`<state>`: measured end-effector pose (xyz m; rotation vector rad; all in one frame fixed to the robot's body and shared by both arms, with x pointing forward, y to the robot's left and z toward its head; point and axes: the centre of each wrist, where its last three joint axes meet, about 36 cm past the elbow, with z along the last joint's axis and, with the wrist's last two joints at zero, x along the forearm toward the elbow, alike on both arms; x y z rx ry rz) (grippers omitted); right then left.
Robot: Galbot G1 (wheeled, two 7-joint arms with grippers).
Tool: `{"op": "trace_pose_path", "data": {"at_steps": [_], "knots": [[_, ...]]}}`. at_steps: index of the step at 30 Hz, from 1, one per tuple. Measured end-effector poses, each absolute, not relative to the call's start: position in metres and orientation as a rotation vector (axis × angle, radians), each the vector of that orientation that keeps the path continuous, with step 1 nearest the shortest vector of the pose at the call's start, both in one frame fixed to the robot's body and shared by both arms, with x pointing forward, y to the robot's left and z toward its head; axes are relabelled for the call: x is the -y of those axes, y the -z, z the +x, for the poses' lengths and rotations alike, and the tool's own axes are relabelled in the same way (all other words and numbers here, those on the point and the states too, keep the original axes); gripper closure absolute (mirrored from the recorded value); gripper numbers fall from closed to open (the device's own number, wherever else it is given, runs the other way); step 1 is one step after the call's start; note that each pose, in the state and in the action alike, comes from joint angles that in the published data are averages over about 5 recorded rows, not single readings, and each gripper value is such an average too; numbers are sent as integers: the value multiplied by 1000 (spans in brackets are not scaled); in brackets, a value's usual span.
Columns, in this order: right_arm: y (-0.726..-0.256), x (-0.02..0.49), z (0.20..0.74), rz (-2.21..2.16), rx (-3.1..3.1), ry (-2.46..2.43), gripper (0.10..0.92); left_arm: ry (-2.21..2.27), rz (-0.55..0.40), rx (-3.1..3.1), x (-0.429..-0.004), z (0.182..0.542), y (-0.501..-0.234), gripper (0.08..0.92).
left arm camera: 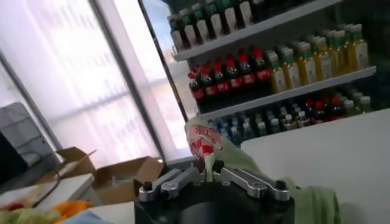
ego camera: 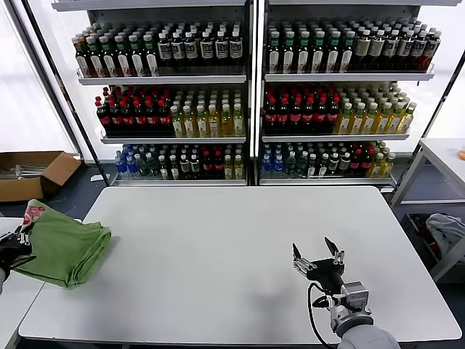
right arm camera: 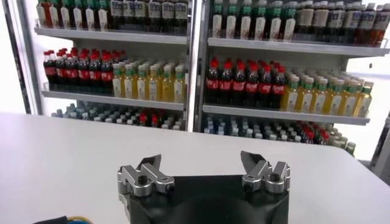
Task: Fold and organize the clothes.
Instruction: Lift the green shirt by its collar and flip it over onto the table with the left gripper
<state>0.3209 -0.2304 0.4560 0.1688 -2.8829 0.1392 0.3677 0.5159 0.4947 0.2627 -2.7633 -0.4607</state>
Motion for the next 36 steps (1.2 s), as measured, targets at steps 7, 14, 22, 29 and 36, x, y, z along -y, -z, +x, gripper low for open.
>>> {"op": "trace_pose_path", "data": {"at_steps": [7, 14, 22, 29, 36], "knots": [[-449, 231, 317, 152, 2863, -140, 200, 410, 147, 2795, -464, 369, -491, 890], [-448, 226, 310, 145, 2857, -143, 200, 326, -106, 2861, -360, 356, -499, 890], [-451, 227, 305, 137, 2855, -152, 200, 246, -369, 2836, -266, 335, -477, 890], [-448, 223, 301, 133, 2845, -154, 200, 209, -445, 2793, -226, 333, -458, 889], [-445, 218, 298, 138, 2835, -154, 200, 136, -489, 2775, -201, 336, -450, 774]]}}
